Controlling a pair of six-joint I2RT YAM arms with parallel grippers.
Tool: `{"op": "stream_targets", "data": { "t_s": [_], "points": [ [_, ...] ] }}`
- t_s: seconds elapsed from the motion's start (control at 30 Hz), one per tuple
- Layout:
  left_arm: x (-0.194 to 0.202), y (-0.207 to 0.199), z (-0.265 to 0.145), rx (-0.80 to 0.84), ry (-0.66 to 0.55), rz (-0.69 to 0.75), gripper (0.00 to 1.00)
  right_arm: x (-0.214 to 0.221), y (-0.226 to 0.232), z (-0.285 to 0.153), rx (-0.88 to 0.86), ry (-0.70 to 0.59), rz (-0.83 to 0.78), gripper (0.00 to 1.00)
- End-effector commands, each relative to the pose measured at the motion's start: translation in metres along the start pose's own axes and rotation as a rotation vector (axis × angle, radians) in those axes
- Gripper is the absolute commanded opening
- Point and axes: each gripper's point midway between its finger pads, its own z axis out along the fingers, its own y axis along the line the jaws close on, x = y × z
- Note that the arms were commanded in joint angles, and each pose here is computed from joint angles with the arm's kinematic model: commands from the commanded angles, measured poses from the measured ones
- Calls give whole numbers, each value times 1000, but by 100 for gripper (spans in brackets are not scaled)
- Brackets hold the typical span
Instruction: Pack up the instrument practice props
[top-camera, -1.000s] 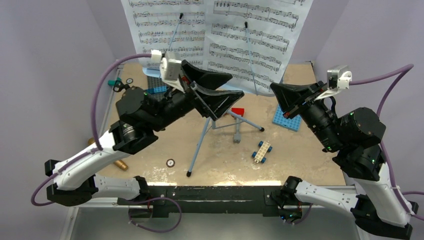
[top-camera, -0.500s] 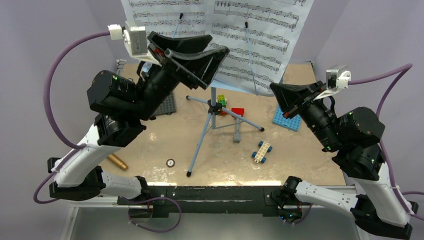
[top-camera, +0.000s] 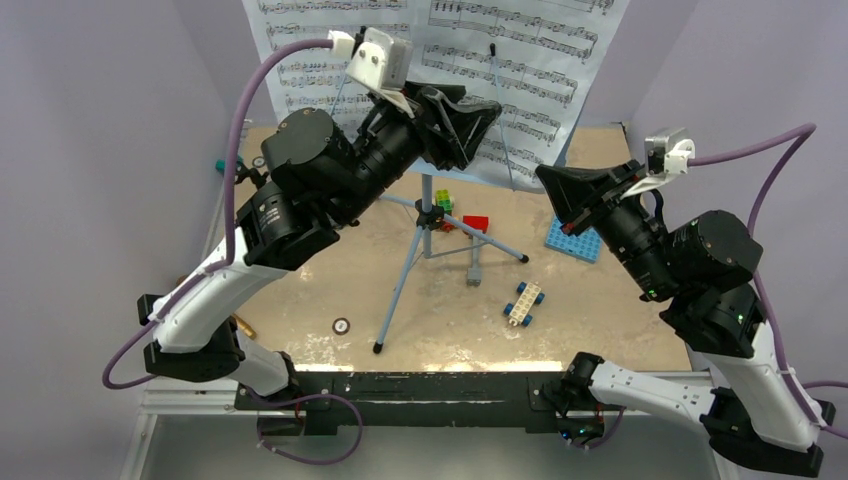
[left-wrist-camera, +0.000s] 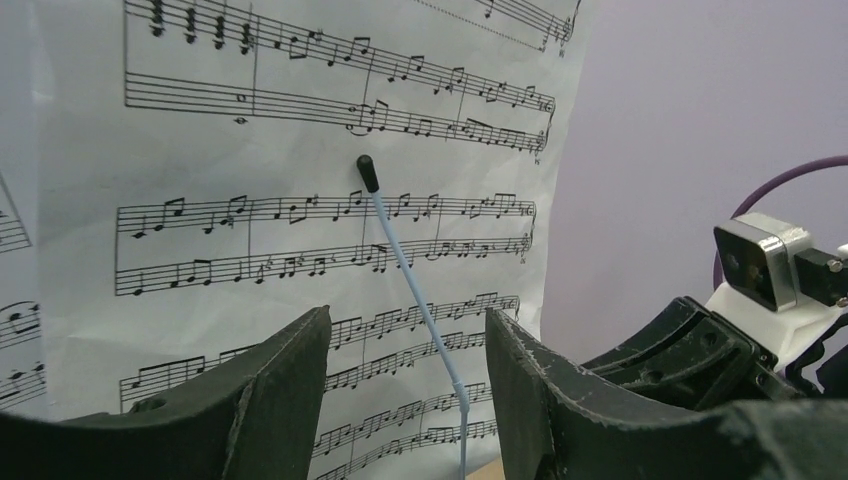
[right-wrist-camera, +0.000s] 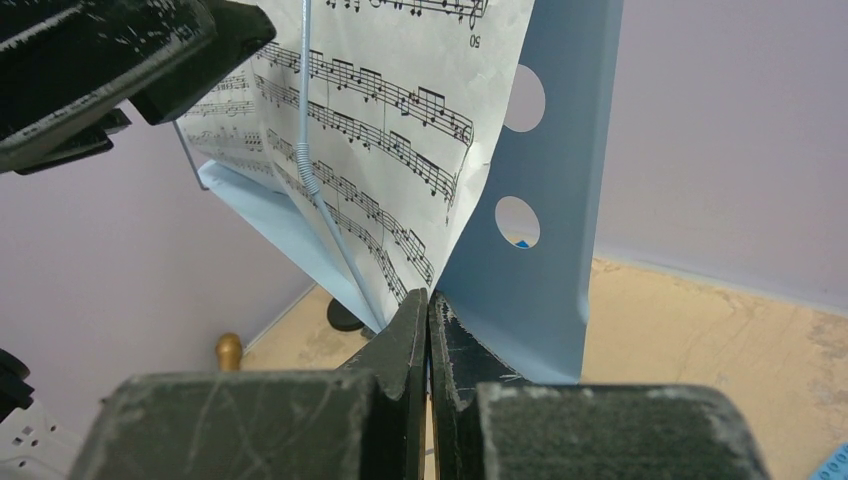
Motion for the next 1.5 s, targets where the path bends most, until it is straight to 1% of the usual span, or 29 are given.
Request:
{"op": "stream_targets", "data": {
  "t_s": [0.0,0.2,0.43,0.63,1.03,1.23,1.33,1.4,1.47],
  "points": [
    [-17,-14,-8,74,-23,-36,62,-9,2,1,-8,-17,-7,0],
    [-14,-23,-6,118,-28,-60,61,-9,2,1,-7,-17,-7,0],
    [-9,-22,2,117,-29,-60,57,-8,2,1,-9,-14,-9,0],
    [-4,-23,9,128,-21,-74,52,-9,2,1,-10,-14,-10,0],
    [2,-24,17,146,-13,-86,48,-8,1,0,-9,-13,-17,0],
    [6,-25,21,153,-10,-84,42,-6,2,0,-13,-10,-17,0],
    [7,-25,22,154,-9,-84,37,-6,2,0,-11,-11,-17,0],
    [9,-26,22,156,-6,-85,35,-6,1,-1,-11,-12,-16,0],
    [11,-26,23,156,-4,-84,31,-7,1,-1,-12,-12,-16,0]
  ]
}}
